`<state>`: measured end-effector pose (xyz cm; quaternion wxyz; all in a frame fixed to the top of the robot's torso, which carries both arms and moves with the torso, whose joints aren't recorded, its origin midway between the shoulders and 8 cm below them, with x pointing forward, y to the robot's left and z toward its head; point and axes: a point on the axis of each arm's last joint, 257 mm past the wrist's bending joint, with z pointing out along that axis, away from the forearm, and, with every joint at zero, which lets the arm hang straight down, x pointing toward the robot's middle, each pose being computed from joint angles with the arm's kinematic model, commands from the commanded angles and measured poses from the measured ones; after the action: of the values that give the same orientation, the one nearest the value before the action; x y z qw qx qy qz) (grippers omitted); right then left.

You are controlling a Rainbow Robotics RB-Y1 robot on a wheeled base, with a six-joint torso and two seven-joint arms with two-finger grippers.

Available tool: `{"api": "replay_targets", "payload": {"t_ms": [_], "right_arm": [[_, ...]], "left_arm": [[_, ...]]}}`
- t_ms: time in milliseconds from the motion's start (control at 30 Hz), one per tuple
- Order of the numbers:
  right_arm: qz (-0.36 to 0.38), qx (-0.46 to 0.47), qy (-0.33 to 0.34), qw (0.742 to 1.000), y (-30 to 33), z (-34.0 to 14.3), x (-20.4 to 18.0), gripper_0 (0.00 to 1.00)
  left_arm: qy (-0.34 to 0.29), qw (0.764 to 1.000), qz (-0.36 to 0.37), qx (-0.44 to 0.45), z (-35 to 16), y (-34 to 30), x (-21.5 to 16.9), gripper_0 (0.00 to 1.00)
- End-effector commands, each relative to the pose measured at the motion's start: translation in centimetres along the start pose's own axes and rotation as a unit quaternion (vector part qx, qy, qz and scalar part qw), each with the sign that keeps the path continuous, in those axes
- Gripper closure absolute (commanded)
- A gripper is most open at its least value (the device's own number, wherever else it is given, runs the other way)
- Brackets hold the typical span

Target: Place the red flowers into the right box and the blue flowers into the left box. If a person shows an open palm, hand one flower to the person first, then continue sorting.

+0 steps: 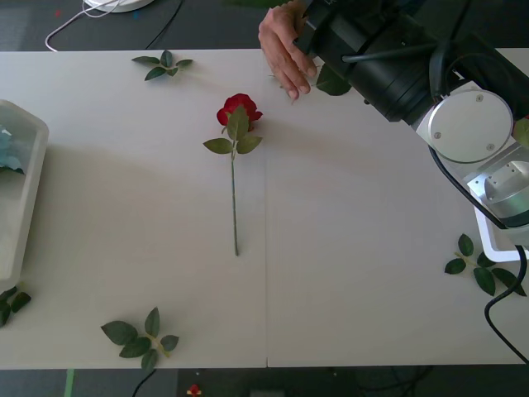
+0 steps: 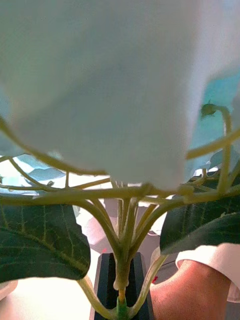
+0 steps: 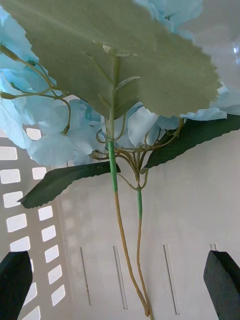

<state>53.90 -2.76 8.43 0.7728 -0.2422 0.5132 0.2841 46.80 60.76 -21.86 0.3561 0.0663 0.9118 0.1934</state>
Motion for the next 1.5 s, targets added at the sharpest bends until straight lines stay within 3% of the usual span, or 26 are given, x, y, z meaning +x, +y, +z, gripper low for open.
{"api": "replay_targets", "payload": {"t_ms": [33, 67, 133, 167, 967, 1300, 1500], "right_arm": [[-0.03, -0.013, -0.028, 0.999, 1.5, 1.4, -2.6, 1.0], [-0.029, -0.011, -0.029, 0.999, 1.4, 1.3, -2.7, 0.96], [-0.03, -0.01, -0.031, 0.999, 1.3, 1.3, -2.7, 0.36], [-0.029, -0.009, -0.032, 0.999, 1.4, 1.3, -2.7, 0.0], [-0.016, -0.005, -0.019, 1.0, 0.4, 0.2, -2.1, 0.0], [0.057, -0.073, 0.131, 0.987, -2.1, -8.2, -0.9, 0.0], [0.045, -0.118, 0.229, 0.965, -2.6, -15.7, -1.0, 0.0]], "left_arm": [[-0.021, 0.999, 0.033, -0.025, -1.9, 2.9, -2.6, 0.0], [-0.021, 0.999, 0.033, -0.025, -1.9, 2.9, -2.6, 0.0], [-0.021, 0.999, 0.033, -0.025, -1.9, 2.9, -2.6, 0.0], [-0.021, 0.999, 0.033, -0.025, -1.9, 2.9, -2.6, 0.0], [-0.021, 0.999, 0.033, -0.025, -1.9, 2.9, -2.6, 0.0], [-0.021, 0.999, 0.033, -0.025, -1.9, 2.9, -2.6, 0.0], [-0.017, 0.999, 0.027, -0.02, -1.2, 2.2, -1.5, 0.0]]}}
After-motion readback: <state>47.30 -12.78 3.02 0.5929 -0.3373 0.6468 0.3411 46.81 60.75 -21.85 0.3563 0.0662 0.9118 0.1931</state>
